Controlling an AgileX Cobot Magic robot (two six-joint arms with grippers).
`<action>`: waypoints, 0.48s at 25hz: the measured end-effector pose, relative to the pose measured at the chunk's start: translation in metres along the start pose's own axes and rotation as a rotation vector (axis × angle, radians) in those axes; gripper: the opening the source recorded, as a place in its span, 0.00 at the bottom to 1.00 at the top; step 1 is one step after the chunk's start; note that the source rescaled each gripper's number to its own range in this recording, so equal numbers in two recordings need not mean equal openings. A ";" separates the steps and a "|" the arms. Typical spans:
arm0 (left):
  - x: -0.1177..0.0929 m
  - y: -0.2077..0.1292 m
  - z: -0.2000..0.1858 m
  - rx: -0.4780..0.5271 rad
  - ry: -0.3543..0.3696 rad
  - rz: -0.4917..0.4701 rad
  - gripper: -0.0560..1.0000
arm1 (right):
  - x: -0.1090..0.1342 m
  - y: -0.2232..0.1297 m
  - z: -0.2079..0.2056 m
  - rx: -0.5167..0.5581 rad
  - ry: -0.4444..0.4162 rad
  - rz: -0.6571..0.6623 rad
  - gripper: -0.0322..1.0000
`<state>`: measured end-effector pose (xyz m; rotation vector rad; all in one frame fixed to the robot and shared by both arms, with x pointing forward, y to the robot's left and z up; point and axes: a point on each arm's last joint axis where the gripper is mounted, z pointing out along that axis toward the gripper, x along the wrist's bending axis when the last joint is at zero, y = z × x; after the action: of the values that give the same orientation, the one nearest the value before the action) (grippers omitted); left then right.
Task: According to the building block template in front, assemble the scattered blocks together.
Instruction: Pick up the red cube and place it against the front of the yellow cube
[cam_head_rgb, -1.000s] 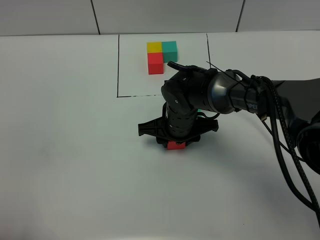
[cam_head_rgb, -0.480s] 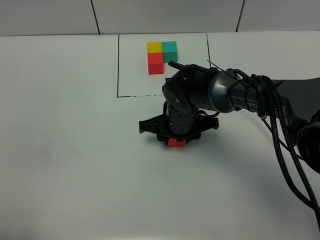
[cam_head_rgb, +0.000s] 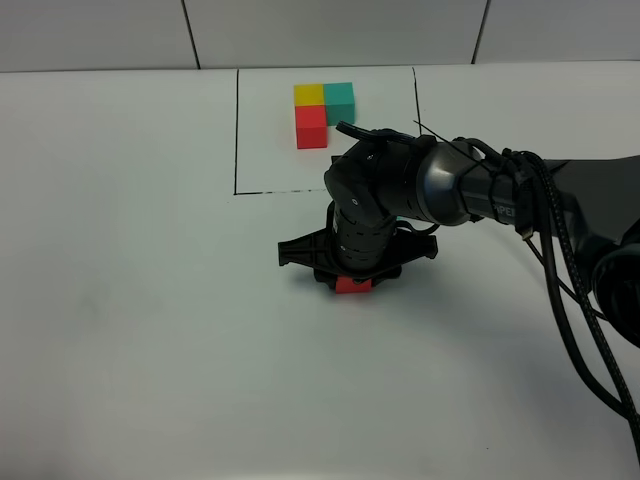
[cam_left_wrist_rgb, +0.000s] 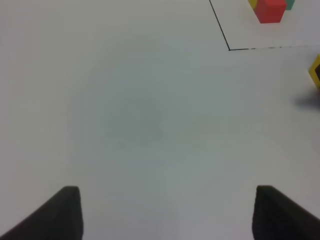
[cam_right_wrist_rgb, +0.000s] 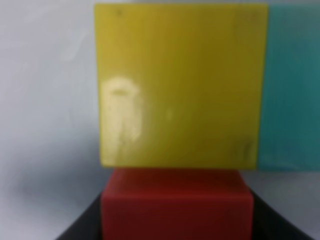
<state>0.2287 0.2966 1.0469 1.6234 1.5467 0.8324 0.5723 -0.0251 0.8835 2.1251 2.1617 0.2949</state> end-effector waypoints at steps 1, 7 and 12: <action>0.000 0.000 0.000 0.000 0.000 0.000 0.63 | 0.000 0.001 0.000 -0.011 0.003 -0.006 0.05; 0.000 0.000 0.000 0.000 0.000 0.000 0.63 | 0.000 0.003 0.000 -0.027 0.004 -0.016 0.05; 0.000 0.000 0.000 0.000 0.000 0.000 0.63 | 0.000 0.003 0.000 -0.028 0.004 -0.017 0.05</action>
<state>0.2287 0.2966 1.0469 1.6234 1.5467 0.8324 0.5751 -0.0251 0.8837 2.0921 2.1637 0.3262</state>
